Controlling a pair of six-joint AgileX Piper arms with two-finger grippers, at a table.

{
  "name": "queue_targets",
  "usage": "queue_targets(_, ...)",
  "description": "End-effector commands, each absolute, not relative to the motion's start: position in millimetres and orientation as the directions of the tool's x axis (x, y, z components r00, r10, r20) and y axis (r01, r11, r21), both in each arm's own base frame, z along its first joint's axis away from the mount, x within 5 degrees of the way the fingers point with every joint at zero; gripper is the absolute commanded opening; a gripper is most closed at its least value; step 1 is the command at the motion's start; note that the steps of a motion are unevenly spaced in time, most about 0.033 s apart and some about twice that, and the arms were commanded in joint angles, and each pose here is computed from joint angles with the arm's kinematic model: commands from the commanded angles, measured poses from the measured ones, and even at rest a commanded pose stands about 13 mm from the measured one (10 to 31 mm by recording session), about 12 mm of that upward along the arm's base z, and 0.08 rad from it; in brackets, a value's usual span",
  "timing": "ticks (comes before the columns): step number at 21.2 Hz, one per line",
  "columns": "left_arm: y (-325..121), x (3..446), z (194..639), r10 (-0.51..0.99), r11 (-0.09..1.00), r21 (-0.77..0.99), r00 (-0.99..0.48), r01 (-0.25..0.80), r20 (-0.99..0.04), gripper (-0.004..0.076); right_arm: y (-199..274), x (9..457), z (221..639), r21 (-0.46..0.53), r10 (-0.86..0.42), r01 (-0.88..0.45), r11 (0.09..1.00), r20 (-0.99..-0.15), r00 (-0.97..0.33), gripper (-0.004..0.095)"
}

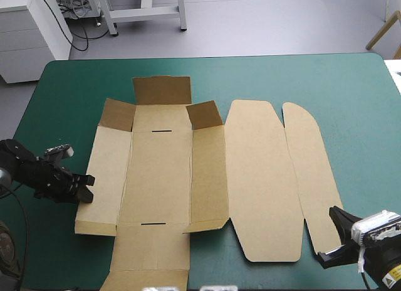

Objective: Fold the box

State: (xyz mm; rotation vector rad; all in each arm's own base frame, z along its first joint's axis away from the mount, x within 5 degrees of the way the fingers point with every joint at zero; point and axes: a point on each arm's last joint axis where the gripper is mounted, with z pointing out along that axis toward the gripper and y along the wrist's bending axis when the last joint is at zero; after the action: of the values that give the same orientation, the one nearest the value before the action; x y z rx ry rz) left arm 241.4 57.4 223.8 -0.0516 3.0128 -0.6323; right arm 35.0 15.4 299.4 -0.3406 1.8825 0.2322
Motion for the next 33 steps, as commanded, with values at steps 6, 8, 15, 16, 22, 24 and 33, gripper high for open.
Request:
queue_targets(6,49,239,240,-0.023,0.892,-0.452,-0.998,0.006,-0.059,-0.001,15,37,314,-0.017,-0.098,-0.337,0.941,-0.97,-0.224,-0.0019)
queue_targets(8,50,242,247,-0.018,0.894,-0.448,-0.997,0.018,-0.076,-0.001,15,37,314,-0.017,-0.098,-0.337,0.941,-0.97,-0.224,-0.0019)
queue_targets(15,53,250,262,-0.026,0.902,-0.431,-0.992,0.031,-0.124,-0.001,15,37,314,-0.017,-0.098,-0.337,0.941,-0.97,-0.224,-0.0019)
queue_targets(16,53,250,262,-0.026,0.902,-0.431,-0.992,0.031,-0.124,-0.001,15,37,314,-0.017,-0.098,-0.337,0.941,-0.97,-0.224,-0.0019)
queue_targets(22,52,252,263,-0.04,0.892,-0.452,-0.99,0.024,-0.132,-0.001,15,37,314,-0.017,-0.098,-0.337,0.941,-0.97,-0.224,-0.0019)
queue_targets(24,47,253,264,-0.058,0.883,-0.469,-0.99,0.008,-0.126,-0.001,15,37,314,-0.017,-0.098,-0.337,0.941,-0.97,-0.224,-0.0019)
queue_targets(33,-12,262,256,0.13,0.972,-0.187,-0.988,0.144,-0.085,-0.001,16,38,313,-0.017,-0.095,-0.336,0.942,-0.971,-0.219,-0.0019)
